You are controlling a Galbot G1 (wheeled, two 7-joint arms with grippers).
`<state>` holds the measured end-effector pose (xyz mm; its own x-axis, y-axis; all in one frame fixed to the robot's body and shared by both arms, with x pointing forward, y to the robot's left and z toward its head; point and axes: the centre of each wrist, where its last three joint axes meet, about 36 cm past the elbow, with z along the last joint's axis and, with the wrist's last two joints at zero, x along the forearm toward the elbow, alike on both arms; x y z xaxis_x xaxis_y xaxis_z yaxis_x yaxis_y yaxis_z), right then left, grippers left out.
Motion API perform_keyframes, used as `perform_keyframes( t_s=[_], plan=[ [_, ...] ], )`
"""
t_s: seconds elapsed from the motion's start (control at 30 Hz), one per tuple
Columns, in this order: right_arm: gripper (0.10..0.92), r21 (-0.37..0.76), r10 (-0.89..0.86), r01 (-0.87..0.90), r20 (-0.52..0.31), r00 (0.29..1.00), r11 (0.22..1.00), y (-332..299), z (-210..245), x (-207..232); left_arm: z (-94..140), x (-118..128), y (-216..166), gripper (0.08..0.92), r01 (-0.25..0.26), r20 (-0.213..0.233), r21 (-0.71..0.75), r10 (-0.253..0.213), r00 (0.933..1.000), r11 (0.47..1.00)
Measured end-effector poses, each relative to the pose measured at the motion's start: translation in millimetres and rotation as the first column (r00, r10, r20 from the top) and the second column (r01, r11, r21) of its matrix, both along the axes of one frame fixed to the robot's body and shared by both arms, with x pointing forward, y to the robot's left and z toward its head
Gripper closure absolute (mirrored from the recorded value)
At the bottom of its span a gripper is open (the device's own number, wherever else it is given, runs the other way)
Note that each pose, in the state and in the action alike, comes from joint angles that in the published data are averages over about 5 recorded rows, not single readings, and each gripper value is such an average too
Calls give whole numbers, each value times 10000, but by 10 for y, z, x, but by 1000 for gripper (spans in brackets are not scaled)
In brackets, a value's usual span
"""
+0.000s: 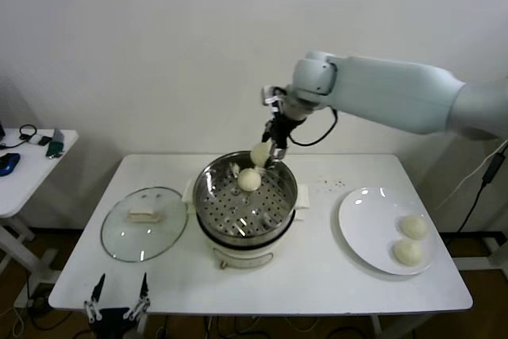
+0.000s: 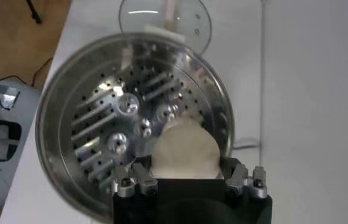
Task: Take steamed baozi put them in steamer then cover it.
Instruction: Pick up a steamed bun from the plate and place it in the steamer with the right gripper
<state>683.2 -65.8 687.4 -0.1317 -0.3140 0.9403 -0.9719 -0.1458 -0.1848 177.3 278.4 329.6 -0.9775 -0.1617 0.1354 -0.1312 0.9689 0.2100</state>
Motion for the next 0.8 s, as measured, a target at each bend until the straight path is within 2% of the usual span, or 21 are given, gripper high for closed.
perform_keyframes(
  t_s=[0.37, 0.8],
  plan=[
    [293, -474, 834, -863, -594, 9947, 9951, 736, -570, -142, 35, 18, 5, 177, -47, 34, 8, 47, 10000, 10000],
    [292, -832, 1057, -1117, -729, 9917, 9903, 956, -985, -160, 13, 31, 21, 177, -59, 3, 21, 59, 10000, 10000]
  ],
)
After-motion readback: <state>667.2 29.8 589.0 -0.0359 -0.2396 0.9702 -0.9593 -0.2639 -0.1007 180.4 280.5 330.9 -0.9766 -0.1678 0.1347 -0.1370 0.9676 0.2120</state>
